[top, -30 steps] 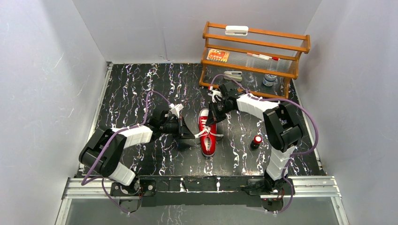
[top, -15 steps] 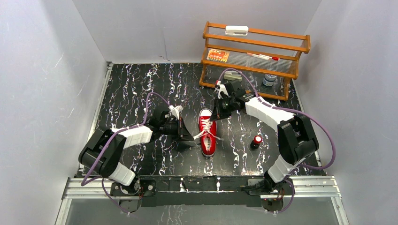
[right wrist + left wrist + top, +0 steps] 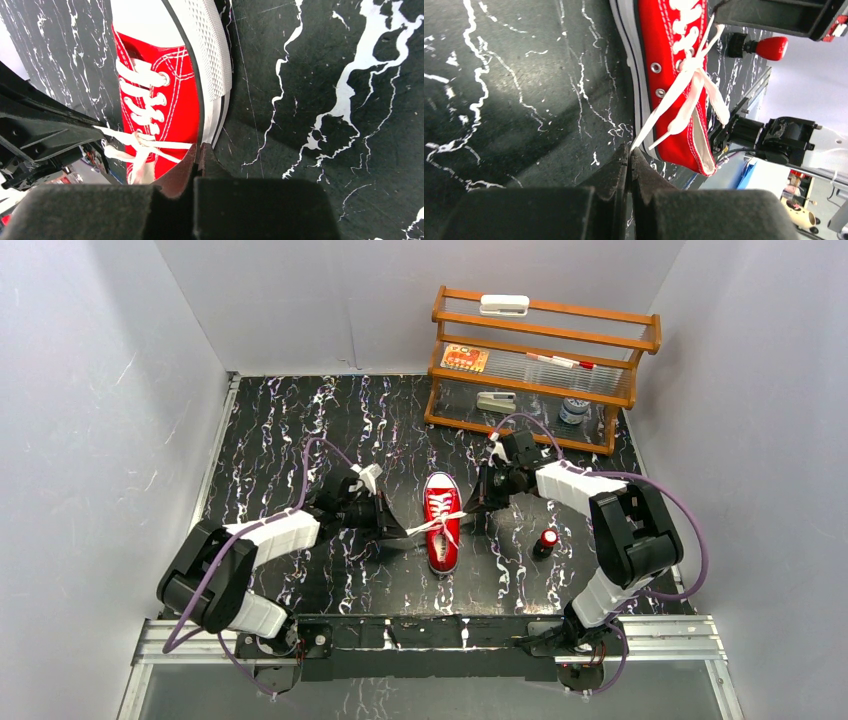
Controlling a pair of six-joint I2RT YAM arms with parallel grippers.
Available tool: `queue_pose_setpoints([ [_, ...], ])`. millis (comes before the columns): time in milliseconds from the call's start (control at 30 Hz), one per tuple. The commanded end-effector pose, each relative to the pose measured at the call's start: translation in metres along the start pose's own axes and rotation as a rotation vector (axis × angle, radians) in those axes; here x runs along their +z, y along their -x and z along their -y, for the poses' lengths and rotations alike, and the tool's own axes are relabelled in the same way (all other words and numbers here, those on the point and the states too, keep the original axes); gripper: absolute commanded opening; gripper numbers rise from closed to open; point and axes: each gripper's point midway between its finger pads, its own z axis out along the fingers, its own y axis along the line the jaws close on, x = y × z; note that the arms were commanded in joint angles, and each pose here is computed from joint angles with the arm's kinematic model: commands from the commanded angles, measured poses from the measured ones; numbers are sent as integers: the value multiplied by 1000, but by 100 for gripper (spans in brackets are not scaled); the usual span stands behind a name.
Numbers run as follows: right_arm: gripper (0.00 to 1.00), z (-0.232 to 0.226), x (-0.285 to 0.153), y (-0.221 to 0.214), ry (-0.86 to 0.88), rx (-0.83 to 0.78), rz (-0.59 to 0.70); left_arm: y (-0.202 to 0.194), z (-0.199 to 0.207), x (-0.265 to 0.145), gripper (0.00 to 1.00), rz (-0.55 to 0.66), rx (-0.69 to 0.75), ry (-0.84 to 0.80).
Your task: Tie the shoes
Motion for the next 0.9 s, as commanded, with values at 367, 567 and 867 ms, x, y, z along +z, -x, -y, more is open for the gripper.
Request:
queue_pose_setpoints([
  [367, 0, 49, -20, 35, -82, 25, 197, -32, -59, -11, 0, -84, -121, 296],
  [567, 0, 68, -24, 37, -99, 65, 217, -41, -73, -11, 0, -107, -132, 347],
  [867, 0, 82, -24, 33, -114, 97, 219, -55, -91, -20, 0, -129, -122, 420],
])
